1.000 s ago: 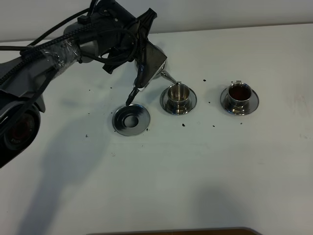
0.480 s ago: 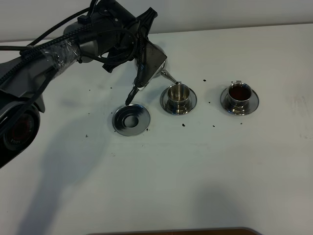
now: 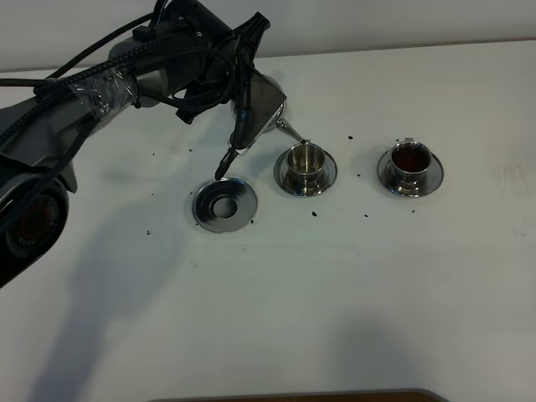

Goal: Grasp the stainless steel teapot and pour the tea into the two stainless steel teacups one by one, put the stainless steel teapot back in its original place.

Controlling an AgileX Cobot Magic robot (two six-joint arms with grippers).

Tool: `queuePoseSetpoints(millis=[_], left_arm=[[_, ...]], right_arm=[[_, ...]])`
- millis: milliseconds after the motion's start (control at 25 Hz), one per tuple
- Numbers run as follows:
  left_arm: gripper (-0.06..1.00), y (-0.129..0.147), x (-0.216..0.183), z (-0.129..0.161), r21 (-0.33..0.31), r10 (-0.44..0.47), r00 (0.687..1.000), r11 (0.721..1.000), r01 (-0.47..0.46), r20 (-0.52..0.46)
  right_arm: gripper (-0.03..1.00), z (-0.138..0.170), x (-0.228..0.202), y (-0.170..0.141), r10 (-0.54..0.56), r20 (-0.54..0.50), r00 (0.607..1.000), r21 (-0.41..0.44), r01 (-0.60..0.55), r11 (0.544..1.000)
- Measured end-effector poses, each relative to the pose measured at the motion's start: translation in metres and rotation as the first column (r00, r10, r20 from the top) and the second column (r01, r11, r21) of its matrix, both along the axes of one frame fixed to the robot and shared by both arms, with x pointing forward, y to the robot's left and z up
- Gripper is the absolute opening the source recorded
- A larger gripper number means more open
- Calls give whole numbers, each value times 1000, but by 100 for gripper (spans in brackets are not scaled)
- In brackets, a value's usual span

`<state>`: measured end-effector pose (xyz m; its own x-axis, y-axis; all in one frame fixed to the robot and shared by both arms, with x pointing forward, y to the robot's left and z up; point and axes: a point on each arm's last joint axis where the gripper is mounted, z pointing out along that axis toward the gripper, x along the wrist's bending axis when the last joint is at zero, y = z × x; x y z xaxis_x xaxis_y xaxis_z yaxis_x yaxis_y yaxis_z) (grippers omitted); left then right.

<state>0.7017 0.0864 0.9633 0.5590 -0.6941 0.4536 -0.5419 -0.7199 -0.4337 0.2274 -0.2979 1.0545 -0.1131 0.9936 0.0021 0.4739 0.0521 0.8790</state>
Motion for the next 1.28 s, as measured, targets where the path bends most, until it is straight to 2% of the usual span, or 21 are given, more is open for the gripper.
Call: queuePoseSetpoints(millis=[160,360,680,1280], left_arm=[[25,0,0,0,2,-5,1000,1000,5,2],[25,-1,1,0,36,-53,999,998,53,8],[25,-2,2,2,96,-155,988,984,151,27],[25,-17,-1,6,169,-254,964,956,238,80]], right_arm=[[38,0,0,0,0,0,1000,0,0,1000],[38,0,0,0,0,0,1000,0,0,1000],[38,0,0,0,0,0,1000,0,0,1000],[38,0,0,0,0,0,1000,0,0,1000]])
